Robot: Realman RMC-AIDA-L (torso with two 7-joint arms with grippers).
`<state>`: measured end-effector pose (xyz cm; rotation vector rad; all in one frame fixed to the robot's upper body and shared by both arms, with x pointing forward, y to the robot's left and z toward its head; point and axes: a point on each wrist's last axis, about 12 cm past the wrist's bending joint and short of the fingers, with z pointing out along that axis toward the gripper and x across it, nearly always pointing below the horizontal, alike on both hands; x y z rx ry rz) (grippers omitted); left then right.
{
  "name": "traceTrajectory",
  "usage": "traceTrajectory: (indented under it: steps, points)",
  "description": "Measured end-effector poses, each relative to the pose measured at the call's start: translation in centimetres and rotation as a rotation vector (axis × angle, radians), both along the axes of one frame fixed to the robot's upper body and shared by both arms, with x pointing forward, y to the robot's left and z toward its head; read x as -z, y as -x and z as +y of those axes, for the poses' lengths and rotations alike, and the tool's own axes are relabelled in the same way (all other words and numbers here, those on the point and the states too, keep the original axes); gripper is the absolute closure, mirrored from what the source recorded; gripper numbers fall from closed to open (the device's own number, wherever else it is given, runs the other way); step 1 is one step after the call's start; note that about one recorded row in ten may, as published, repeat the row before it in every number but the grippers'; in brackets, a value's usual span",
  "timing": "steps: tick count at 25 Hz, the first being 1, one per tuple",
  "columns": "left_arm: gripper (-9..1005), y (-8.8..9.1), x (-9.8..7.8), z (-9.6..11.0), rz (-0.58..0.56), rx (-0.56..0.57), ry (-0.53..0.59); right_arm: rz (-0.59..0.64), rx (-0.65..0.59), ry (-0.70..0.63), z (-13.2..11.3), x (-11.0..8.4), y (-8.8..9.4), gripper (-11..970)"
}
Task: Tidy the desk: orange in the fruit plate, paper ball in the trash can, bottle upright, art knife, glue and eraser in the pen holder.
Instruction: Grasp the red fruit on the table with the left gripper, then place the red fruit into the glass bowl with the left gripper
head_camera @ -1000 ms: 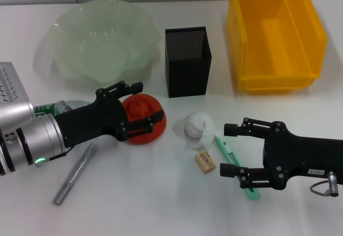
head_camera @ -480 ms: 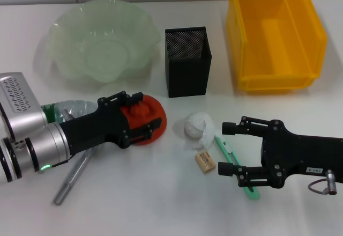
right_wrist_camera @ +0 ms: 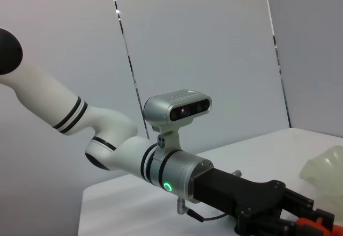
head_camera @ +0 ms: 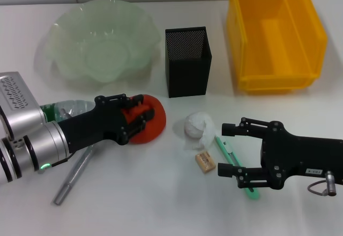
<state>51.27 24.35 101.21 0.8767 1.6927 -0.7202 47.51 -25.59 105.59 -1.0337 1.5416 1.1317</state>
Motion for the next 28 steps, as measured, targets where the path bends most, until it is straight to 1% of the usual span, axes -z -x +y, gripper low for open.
traceTrajectory:
  steps: [5,7,8,10,12,13,15,17,18,19,20,21,22,23,24,26,28]
  points:
    - [477,0.1,0.0,0.2,0.002,-0.021,0.015,0.003,0.0,-0.002,0.0,0.0,0.0,181]
    - [709,0.2,0.0,0.3,0.004,-0.027,0.026,0.004,0.0,-0.002,0.0,0.1,0.0,182]
    - [725,0.2,0.0,0.3,0.004,-0.027,0.026,0.004,0.0,-0.002,0.0,0.1,0.0,183]
    - [756,0.2,-0.5,0.4,0.026,-0.03,0.076,0.004,0.0,-0.002,0.0,0.1,0.0,184]
    - [787,0.2,-0.5,0.4,0.026,-0.03,0.076,0.004,0.0,-0.002,0.0,0.1,0.0,185]
    - [803,0.3,-1.0,0.5,0.025,-0.013,0.115,0.004,0.0,-0.002,0.0,0.1,0.0,186]
    - [817,0.3,-1.8,0.7,0.017,0.004,0.157,0.004,0.001,-0.001,0.0,0.1,0.0,187]
    - [830,0.3,-1.8,0.7,0.017,0.004,0.157,0.004,0.001,-0.001,0.0,0.1,0.0,188]
    - [837,0.2,-2.3,0.9,0.014,0.01,0.186,0.004,0.001,-0.001,0.0,0.1,0.0,189]
    - [837,0.2,-2.3,0.9,0.014,0.01,0.186,0.004,0.001,-0.001,0.0,0.1,0.0,189]
    - [837,-0.3,-4.1,1.7,0.012,0.024,0.256,0.004,0.001,-0.001,0.0,0.1,0.0,190]
    - [837,-0.6,-4.8,2.0,0.006,0.027,0.273,0.004,0.001,-0.001,0.0,0.1,0.0,190]
    - [837,-0.6,-4.8,2.0,0.006,0.027,0.273,0.004,0.001,-0.001,0.0,0.1,0.0,191]
    - [837,-0.8,-5.4,2.3,0.0,0.028,0.283,0.003,0.001,-0.001,0.1,0.1,0.0,191]
    - [837,-1.4,-6.3,2.8,-0.032,0.015,0.285,0.001,-0.002,-0.003,0.2,0.1,0.0,192]
    - [836,-2.2,-7.0,3.1,-0.063,-0.015,0.285,0.002,-0.005,-0.006,0.4,0.2,0.0,193]
    - [836,-3.3,-7.6,3.4,-0.092,-0.059,0.259,0.005,-0.01,-0.01,0.6,0.3,-0.1,194]
